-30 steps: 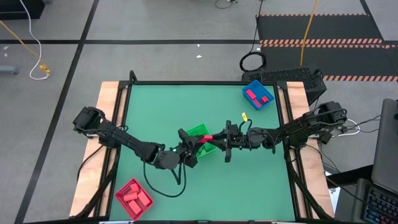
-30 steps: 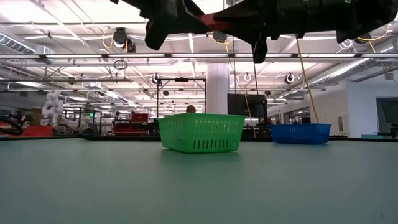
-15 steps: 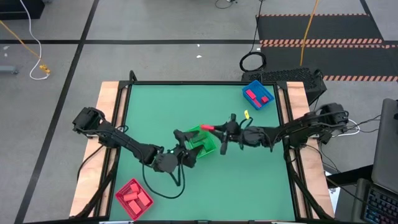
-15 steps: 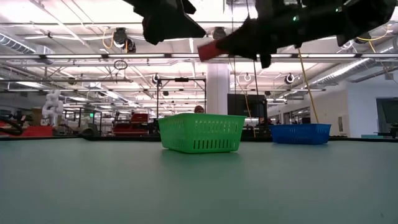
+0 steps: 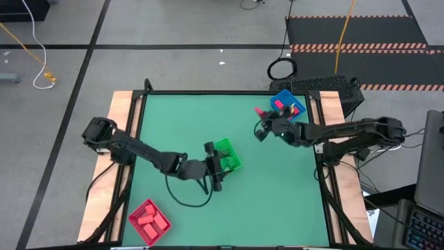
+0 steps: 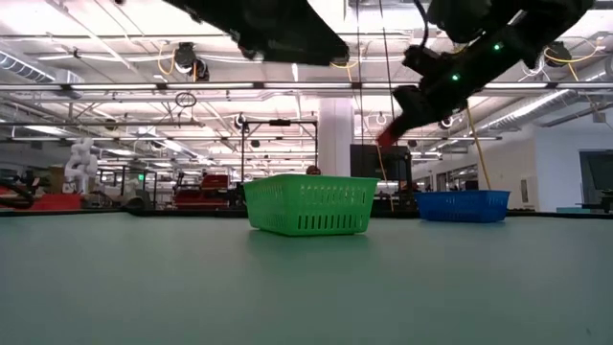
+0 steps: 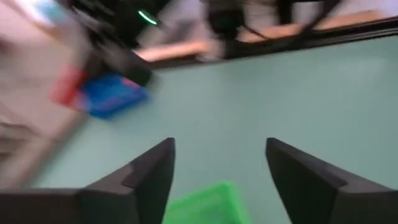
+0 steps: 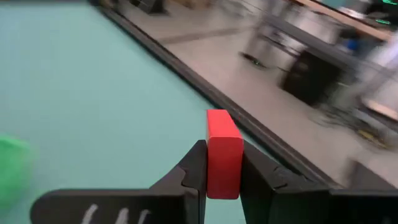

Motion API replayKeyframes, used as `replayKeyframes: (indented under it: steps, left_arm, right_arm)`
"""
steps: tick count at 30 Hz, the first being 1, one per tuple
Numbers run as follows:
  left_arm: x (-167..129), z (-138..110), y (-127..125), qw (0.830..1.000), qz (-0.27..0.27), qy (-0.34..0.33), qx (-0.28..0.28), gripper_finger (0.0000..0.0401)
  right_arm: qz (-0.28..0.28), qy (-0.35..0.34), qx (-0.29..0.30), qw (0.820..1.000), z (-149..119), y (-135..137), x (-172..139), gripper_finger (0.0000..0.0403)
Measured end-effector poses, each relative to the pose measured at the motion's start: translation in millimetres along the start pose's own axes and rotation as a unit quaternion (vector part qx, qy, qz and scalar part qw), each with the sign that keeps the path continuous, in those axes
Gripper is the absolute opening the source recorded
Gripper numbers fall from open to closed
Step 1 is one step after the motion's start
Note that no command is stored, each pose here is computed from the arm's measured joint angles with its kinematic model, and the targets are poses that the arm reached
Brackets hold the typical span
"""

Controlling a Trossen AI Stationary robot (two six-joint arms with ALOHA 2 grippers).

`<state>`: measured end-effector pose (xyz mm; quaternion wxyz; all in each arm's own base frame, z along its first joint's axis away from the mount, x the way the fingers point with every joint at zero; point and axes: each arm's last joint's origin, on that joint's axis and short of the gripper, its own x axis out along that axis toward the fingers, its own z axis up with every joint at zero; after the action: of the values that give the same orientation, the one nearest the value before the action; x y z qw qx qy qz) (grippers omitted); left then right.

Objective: Sort & place blocks by color
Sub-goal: Put the light pink block into the blue bin

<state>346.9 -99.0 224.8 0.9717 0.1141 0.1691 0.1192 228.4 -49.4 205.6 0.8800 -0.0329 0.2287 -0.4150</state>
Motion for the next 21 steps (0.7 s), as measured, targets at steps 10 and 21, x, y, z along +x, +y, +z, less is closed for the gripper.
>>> replayKeyframes:
  steps: [10,21]
  left_arm:
    - [13,-15,32,0.986,-0.057,0.090,-0.132,0.0155]
    - [-21,7,51,0.988,-0.073,0.092,-0.104,0.0045]
  right_arm:
    - [-0.104,0.080,0.037,0.991,-11,-59,0,0.0050]
    - [-0.150,0.142,0.090,0.974,-65,-88,5,0.0052]
